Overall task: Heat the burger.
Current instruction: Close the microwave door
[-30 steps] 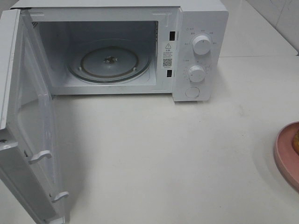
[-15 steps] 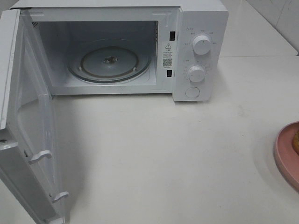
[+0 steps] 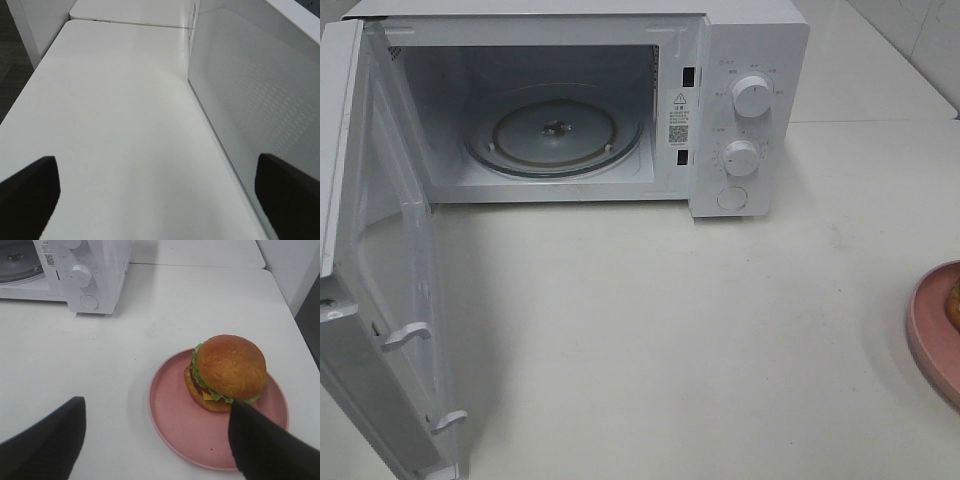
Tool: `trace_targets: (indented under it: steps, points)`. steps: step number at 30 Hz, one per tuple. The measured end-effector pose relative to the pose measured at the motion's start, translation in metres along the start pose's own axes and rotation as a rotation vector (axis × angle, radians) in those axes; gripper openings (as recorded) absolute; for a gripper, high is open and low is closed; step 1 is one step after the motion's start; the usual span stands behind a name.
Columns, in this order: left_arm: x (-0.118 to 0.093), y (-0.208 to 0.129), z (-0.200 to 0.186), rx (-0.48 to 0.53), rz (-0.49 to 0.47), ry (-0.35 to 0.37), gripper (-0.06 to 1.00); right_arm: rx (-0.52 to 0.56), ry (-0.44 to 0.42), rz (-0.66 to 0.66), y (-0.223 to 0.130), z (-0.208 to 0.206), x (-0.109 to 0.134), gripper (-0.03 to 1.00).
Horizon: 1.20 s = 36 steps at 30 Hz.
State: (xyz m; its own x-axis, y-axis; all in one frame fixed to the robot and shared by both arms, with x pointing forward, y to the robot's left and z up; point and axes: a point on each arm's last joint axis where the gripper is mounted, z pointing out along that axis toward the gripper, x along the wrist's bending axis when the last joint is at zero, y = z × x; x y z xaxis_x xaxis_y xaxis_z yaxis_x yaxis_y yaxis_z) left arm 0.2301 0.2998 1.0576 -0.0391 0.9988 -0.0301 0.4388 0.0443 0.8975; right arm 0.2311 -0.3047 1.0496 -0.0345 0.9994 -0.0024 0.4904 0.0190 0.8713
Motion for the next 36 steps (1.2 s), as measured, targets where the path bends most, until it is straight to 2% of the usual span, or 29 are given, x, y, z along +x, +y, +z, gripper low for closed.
trace_targets:
  steps: [26, 32, 35, 36]
  points:
    - [0.0, 0.0, 0.0, 0.0, 0.0, 0.0, 0.98, 0.0, 0.0, 0.0, 0.0, 0.0, 0.0, 0.76]
    - [0.0, 0.006, -0.004, -0.043, 0.0, -0.001, 0.98, 0.0, 0.0, 0.0, 0.0, 0.0, 0.0, 0.76]
    - [0.0, 0.011, 0.001, -0.037, 0.0, -0.001, 0.94, 0.0, 0.0, 0.0, 0.0, 0.0, 0.0, 0.76]
    - [0.0, 0.016, 0.006, -0.032, -0.001, 0.0, 0.87, 0.0, 0.0, 0.0, 0.0, 0.0, 0.0, 0.76]
